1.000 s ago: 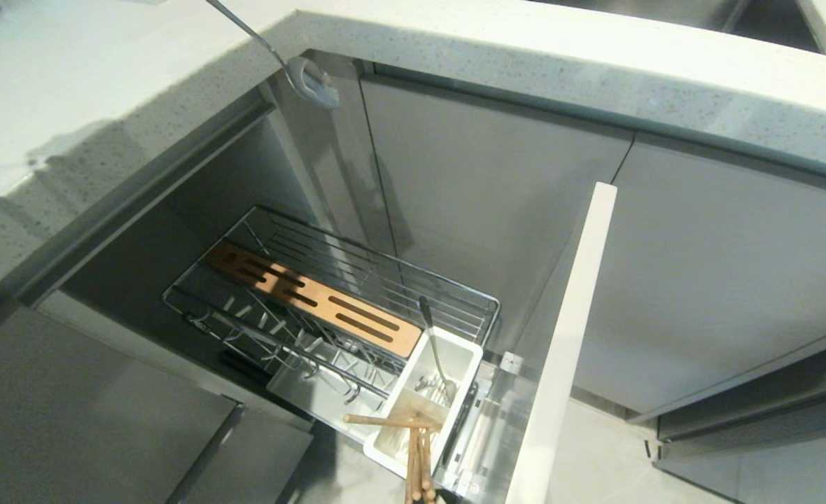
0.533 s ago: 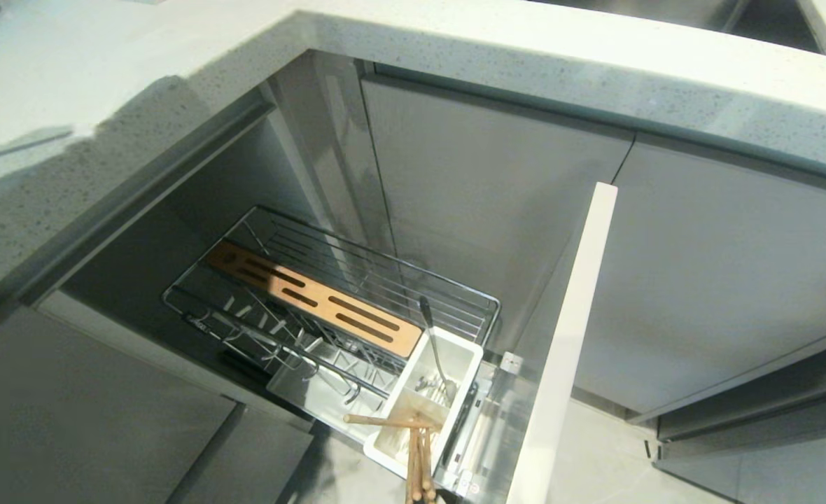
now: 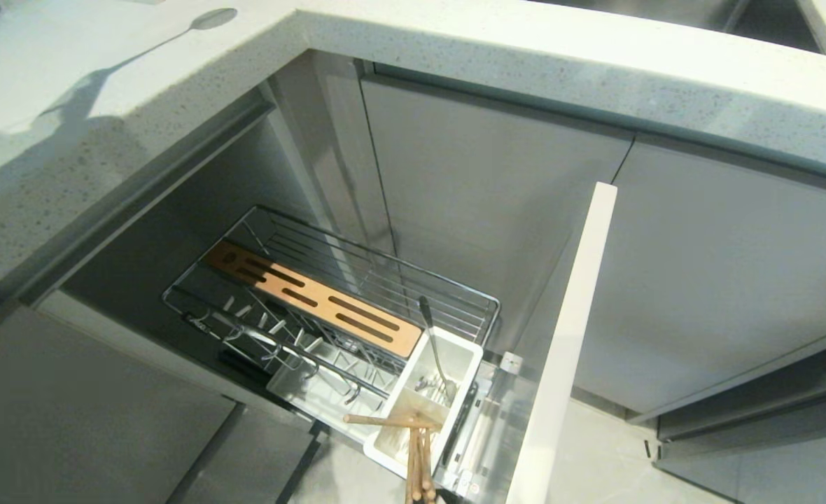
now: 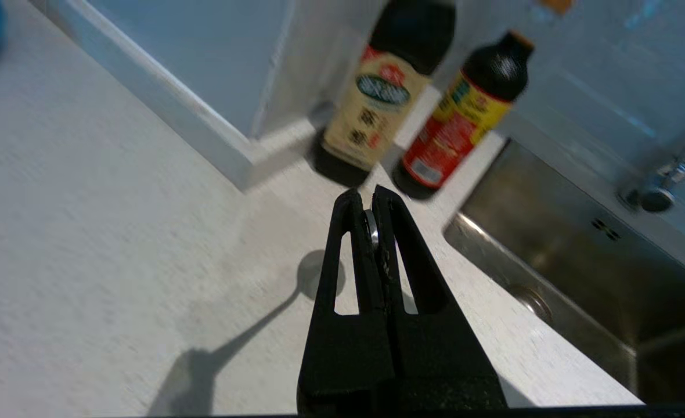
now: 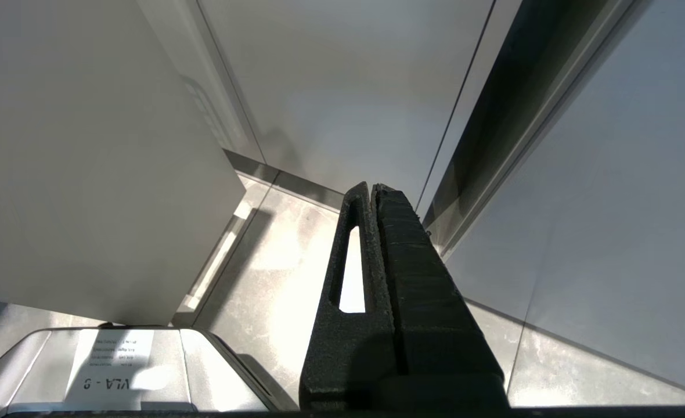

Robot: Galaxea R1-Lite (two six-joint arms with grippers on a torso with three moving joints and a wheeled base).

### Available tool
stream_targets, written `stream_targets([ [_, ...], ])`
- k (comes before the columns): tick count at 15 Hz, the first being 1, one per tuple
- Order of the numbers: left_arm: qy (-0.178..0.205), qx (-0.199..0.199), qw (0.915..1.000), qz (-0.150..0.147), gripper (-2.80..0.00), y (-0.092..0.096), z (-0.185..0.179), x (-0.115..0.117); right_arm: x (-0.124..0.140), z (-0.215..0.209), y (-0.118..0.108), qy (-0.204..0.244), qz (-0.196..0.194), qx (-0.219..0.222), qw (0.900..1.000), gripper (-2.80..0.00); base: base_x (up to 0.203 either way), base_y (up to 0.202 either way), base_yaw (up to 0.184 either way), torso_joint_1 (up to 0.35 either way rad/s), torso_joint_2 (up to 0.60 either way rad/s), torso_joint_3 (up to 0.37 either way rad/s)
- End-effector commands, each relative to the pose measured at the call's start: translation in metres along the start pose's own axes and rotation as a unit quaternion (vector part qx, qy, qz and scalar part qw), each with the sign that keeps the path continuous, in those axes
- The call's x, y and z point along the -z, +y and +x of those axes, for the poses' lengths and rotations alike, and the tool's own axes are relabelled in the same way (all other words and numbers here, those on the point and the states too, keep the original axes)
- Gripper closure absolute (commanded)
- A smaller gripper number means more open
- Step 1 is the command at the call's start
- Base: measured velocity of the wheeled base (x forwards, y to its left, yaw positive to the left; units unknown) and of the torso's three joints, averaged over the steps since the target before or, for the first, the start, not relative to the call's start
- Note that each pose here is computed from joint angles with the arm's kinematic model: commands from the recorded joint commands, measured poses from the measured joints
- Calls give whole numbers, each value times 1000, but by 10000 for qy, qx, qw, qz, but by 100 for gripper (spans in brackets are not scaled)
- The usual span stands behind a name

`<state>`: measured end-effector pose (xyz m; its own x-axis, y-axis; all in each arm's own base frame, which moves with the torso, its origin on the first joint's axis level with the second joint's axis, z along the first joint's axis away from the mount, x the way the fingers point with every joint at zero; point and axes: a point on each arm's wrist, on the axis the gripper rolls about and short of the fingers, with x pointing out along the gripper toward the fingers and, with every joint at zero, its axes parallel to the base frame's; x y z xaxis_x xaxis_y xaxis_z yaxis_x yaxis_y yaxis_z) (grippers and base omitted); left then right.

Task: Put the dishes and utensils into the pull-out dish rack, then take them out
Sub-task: Take the spoon out of the cupboard

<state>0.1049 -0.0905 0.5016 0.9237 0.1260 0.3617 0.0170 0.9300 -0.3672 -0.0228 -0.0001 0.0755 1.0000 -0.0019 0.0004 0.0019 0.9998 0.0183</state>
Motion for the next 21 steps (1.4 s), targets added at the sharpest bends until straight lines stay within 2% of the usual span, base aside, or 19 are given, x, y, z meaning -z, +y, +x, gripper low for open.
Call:
stream_targets([
  [1, -188, -223, 9995, 102, 0, 9, 1, -7, 0, 0, 0, 10, 1, -2, 10000, 0, 0, 0, 0, 0, 0, 0],
  [3, -375, -425, 9981, 224, 0, 22, 1, -15, 0, 0, 0, 10, 1, -2, 10000, 0, 0, 0, 0, 0, 0, 0],
  [5, -650, -409, 9961, 432, 0, 38, -6, -27, 0, 0, 0, 10, 1, -2, 10000, 0, 0, 0, 0, 0, 0, 0],
  [11, -1217, -956, 9834, 943, 0, 77, -36, -46, 0, 0, 0, 10, 1, -2, 10000, 0, 0, 0, 0, 0, 0, 0],
  [14, -1661, -1289, 9708, 1154, 0, 91, -59, -59, 0, 0, 0, 10, 1, -2, 10000, 0, 0, 0, 0, 0, 0, 0],
  [16, -1986, -1630, 9567, 1366, 0, 96, -80, -64, 0, 0, 0, 10, 1, -2, 10000, 0, 0, 0, 0, 0, 0, 0],
  [19, -2374, -2056, 9375, 1496, 0, 93, -121, -64, 0, 0, 0, 10, 1, -2, 10000, 0, 0, 0, 0, 0, 0, 0],
  [21, -2480, -2379, 9267, 1524, 0, 91, -137, -53, 0, 0, 0, 10, 1, -2, 10000, 0, 0, 0, 0, 0, 0, 0],
])
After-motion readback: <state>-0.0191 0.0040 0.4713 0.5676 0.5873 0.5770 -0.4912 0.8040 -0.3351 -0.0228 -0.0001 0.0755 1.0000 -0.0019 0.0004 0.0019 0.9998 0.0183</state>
